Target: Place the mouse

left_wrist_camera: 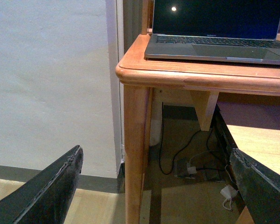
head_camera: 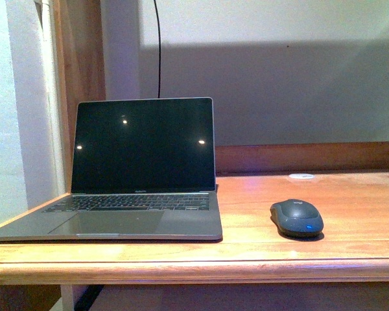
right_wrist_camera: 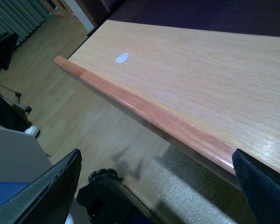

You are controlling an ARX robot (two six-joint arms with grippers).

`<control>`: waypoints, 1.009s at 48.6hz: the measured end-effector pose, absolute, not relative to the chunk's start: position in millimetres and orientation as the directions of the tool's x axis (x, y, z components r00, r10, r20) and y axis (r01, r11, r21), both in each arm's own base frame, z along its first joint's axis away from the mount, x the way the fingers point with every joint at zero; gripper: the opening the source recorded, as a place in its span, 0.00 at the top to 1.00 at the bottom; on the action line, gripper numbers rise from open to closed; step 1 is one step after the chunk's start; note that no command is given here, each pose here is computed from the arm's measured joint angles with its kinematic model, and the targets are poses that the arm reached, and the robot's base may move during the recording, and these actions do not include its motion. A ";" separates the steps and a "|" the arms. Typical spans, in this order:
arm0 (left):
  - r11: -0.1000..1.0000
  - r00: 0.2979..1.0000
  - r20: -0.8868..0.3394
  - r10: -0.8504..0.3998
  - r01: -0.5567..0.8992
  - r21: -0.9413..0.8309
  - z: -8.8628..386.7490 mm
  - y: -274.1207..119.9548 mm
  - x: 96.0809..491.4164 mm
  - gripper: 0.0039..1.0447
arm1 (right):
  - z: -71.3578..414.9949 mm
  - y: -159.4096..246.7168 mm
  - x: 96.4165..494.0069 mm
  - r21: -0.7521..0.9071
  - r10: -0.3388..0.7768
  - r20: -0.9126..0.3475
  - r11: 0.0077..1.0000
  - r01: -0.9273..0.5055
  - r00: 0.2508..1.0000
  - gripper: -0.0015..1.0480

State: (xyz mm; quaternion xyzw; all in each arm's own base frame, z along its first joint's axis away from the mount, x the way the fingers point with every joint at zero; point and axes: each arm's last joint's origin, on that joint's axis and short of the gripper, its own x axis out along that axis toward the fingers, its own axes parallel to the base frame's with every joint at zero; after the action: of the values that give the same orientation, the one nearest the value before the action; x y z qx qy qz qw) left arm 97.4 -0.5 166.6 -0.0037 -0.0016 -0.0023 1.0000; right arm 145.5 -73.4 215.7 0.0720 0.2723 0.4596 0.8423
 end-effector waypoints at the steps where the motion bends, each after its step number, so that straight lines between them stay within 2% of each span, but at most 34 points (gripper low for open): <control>1: 1.000 1.000 0.003 -0.005 0.005 -0.007 166.6 -0.5 97.4 0.07 | 215.7 -73.4 145.5 0.372 0.813 -0.393 0.567 -0.735 0.429 0.07; 7: 1.000 1.000 0.003 -0.005 0.005 -0.007 166.6 -0.5 97.4 0.07 | 212.9 -73.6 143.8 0.347 0.807 -0.422 0.564 -0.749 0.413 0.07; 14: 1.000 1.000 0.003 -0.005 0.005 -0.007 166.6 -0.5 97.4 0.07 | 187.7 -67.2 131.3 0.266 0.797 -0.508 0.507 -0.820 0.328 0.07; 26: 1.000 1.000 0.003 -0.005 0.005 -0.007 166.6 -0.5 97.4 0.07 | 178.6 -65.3 139.5 0.082 0.749 -0.548 0.490 -0.868 0.372 0.07; 49: 1.000 1.000 0.003 -0.005 0.005 -0.007 166.6 -0.5 97.4 0.07 | 170.6 -33.4 148.7 0.030 0.753 -0.547 0.454 -0.891 0.366 0.07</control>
State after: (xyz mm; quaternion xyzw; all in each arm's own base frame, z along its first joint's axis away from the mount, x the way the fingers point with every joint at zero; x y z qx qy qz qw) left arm 97.4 -0.5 166.6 -0.0035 -0.0016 -0.0023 1.0000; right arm 148.7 -33.4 170.6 -0.1371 0.2509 0.5042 0.8149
